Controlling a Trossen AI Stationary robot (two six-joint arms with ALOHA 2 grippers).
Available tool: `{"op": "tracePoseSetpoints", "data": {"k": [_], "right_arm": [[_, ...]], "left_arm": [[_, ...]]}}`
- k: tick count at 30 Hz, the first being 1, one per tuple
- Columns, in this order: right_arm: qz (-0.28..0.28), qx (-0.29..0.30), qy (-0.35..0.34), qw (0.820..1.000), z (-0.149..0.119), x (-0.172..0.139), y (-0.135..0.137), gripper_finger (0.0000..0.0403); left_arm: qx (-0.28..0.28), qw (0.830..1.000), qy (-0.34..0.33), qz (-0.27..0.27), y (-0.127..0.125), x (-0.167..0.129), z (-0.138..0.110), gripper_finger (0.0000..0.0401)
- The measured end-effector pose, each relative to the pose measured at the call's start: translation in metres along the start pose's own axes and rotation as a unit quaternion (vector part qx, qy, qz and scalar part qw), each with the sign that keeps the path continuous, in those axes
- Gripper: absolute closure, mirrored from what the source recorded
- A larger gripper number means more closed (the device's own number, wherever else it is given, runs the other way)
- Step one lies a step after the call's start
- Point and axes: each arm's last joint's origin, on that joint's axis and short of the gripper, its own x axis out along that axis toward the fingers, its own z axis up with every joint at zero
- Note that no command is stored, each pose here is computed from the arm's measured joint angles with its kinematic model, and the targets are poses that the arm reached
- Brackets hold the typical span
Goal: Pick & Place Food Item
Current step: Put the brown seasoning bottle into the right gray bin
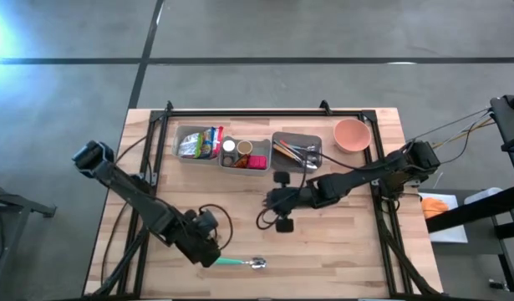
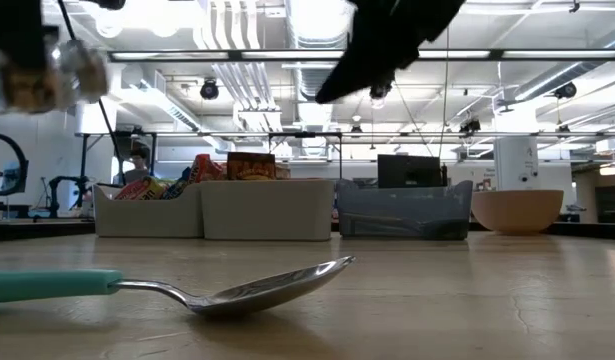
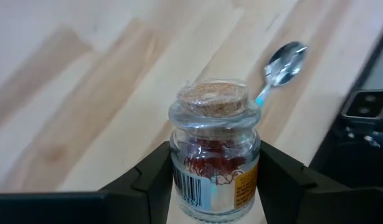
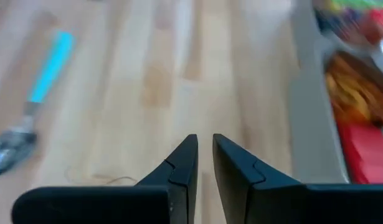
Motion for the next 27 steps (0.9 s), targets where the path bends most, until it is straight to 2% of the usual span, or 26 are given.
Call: {"op": "tracePoseSetpoints", "data": {"k": [3,6,14,22,27], "right_arm": [[0.029,-0.02,-0.024,0.999,0.005,0.0,0.002,0.0356],[0.034,-0.021,-0.036,0.999,0.007,0.0,0.003,0.0356],[0.04,0.034,-0.042,0.998,0.01,-0.002,0.004,0.0356],[0.043,0.056,-0.051,0.996,0.012,-0.002,0.004,0.0356],[0.057,0.057,-0.073,0.994,0.017,-0.003,0.005,0.035]], "left_arm": [[0.036,0.999,-0.013,-0.014,0.004,-0.004,0.008,0.0225],[0.064,0.997,-0.027,-0.026,0.011,-0.005,0.017,0.0225],[0.139,0.984,-0.073,-0.083,0.035,-0.005,0.038,0.0225],[0.186,0.969,-0.098,-0.133,0.051,0.002,0.057,0.0225],[0.219,0.96,-0.109,-0.139,0.055,0.003,0.068,0.0225]]}}
